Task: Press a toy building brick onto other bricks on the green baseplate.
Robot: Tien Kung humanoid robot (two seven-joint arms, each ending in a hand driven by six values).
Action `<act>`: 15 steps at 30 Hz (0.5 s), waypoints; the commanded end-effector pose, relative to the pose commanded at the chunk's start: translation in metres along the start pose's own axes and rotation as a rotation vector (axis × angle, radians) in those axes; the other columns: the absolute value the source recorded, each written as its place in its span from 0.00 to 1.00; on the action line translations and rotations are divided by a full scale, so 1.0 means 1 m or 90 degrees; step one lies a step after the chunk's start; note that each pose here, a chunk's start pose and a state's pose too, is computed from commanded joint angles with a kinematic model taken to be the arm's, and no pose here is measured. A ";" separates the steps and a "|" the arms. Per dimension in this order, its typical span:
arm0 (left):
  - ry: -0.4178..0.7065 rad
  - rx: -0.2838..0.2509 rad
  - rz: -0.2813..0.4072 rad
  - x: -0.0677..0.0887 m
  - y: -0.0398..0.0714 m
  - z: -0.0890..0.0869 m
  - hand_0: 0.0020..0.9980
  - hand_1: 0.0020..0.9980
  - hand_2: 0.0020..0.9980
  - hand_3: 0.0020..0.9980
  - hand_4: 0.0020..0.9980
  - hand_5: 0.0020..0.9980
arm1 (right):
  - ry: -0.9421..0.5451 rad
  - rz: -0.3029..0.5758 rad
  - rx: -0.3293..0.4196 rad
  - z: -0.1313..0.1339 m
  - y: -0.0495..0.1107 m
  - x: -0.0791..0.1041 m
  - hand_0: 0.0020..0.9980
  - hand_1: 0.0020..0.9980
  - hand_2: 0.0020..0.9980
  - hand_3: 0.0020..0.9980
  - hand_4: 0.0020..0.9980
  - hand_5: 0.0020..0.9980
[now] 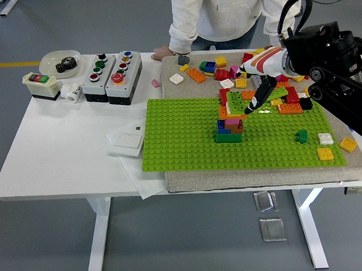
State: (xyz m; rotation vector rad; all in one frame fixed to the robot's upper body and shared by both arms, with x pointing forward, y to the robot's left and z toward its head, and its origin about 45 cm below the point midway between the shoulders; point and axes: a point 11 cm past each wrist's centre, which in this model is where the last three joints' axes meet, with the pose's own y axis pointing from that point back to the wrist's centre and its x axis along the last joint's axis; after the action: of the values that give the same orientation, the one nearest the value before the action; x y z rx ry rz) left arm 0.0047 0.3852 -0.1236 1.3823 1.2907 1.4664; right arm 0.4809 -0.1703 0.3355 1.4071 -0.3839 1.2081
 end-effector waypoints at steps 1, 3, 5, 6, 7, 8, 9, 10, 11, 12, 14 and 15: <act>0.000 0.001 0.000 0.000 0.000 -0.001 0.86 0.85 0.85 0.64 0.73 0.64 | 0.001 -0.001 -0.001 0.001 0.000 -0.001 0.54 0.63 0.87 0.99 1.00 0.58; -0.001 0.002 0.000 0.000 0.000 -0.001 0.86 0.85 0.85 0.64 0.73 0.64 | 0.003 -0.001 -0.005 0.002 0.000 -0.001 0.54 0.63 0.87 0.99 1.00 0.58; -0.001 0.003 0.000 0.000 0.000 -0.002 0.86 0.85 0.85 0.64 0.73 0.64 | 0.004 0.000 -0.010 0.004 0.001 -0.002 0.54 0.63 0.87 0.99 1.00 0.58; -0.001 0.003 0.000 0.000 0.000 -0.002 0.86 0.85 0.85 0.64 0.73 0.64 | 0.004 0.001 -0.012 0.006 0.002 -0.002 0.54 0.63 0.87 0.99 1.00 0.57; -0.001 0.003 0.000 0.000 0.000 -0.003 0.86 0.85 0.85 0.64 0.73 0.64 | 0.003 0.002 -0.013 0.007 0.003 -0.002 0.54 0.63 0.87 0.99 1.00 0.57; 0.000 0.003 0.000 0.000 0.000 -0.003 0.86 0.85 0.85 0.64 0.73 0.64 | 0.002 0.003 -0.013 0.008 0.004 -0.002 0.54 0.63 0.87 0.99 1.00 0.57; 0.000 0.003 -0.001 0.000 0.000 -0.003 0.86 0.85 0.85 0.64 0.73 0.64 | 0.001 0.004 -0.013 0.009 0.005 -0.002 0.54 0.63 0.87 0.99 1.00 0.57; 0.000 0.004 -0.001 0.000 -0.001 -0.003 0.86 0.85 0.85 0.64 0.73 0.64 | -0.002 0.007 -0.015 0.011 0.006 -0.001 0.54 0.63 0.87 0.99 1.00 0.57; 0.000 0.004 -0.001 -0.001 -0.001 -0.004 0.86 0.85 0.85 0.64 0.73 0.64 | -0.005 0.010 -0.018 0.013 0.008 -0.001 0.54 0.63 0.87 0.99 1.00 0.57; 0.000 0.005 -0.001 -0.001 -0.001 -0.004 0.86 0.85 0.85 0.64 0.73 0.64 | -0.009 0.014 -0.019 0.015 0.010 -0.001 0.55 0.63 0.86 0.98 1.00 0.31; -0.001 0.005 -0.001 -0.001 -0.001 -0.004 0.86 0.85 0.85 0.64 0.73 0.64 | -0.018 0.020 -0.019 0.018 0.012 0.000 0.55 0.63 0.86 0.98 1.00 0.31; -0.002 0.006 -0.001 -0.001 -0.001 -0.004 0.86 0.85 0.85 0.64 0.73 0.64 | -0.030 0.025 -0.016 0.020 0.014 0.000 0.55 0.63 0.86 0.98 1.00 0.31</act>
State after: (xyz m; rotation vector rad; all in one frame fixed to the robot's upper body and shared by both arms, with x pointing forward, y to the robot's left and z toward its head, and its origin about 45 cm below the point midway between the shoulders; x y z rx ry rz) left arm 0.0007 0.3838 -0.1241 1.3879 1.2987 1.4585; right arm 0.4783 -0.1916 0.3478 1.4140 -0.4595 1.1996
